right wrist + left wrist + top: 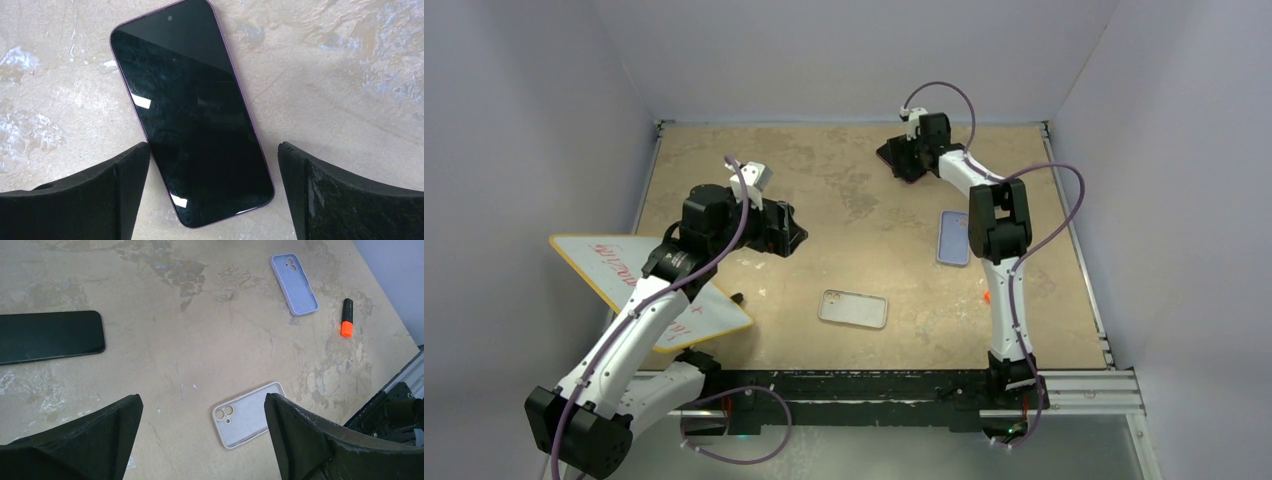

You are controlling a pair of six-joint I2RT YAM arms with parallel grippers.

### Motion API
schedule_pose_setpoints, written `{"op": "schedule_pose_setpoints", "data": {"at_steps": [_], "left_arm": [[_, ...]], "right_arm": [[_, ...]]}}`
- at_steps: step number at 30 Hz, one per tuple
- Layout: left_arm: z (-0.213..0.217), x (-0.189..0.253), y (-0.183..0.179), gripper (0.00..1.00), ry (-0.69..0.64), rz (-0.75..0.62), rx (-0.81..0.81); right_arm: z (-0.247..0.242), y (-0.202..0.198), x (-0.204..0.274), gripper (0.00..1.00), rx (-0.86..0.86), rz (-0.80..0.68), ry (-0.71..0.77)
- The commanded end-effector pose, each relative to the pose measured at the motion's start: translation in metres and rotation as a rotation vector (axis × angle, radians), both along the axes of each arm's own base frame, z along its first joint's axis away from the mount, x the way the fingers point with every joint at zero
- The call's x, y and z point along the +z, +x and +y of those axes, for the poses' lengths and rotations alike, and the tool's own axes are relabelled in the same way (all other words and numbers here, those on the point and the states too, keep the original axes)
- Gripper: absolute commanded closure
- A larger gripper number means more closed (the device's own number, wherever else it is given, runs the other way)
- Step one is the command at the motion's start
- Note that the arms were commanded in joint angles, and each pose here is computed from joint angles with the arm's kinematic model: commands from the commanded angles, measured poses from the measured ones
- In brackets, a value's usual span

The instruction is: Put the phone into the phone case

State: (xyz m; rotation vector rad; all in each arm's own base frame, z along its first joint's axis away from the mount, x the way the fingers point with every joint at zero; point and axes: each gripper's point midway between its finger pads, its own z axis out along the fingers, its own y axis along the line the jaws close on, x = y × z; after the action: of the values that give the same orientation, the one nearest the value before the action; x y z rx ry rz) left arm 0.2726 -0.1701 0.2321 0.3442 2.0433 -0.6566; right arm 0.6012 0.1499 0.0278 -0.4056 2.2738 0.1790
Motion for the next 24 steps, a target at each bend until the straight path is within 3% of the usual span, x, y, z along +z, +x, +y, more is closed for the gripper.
{"op": "schedule_pose_setpoints", "data": {"at_steps": [1, 10, 24], "left_arm": [[0.002, 0.001, 0.003, 0.02, 0.017, -0.023, -0.003], [0.001, -0.007, 0.004, 0.03, 0.015, 0.022, 0.009], [-0.011, -0.068, -0.021, 0.19, 0.024, 0.413, -0.004]], "right_arm": [[0.004, 0.004, 0.001, 0.03, 0.028, 0.004, -0.014], [0.0, -0.008, 0.003, 0.23, 0.018, 0.033, -0.034], [-0.014, -0.092, 0.002, 0.41, -0.118, 0.151, -0.035]]}}
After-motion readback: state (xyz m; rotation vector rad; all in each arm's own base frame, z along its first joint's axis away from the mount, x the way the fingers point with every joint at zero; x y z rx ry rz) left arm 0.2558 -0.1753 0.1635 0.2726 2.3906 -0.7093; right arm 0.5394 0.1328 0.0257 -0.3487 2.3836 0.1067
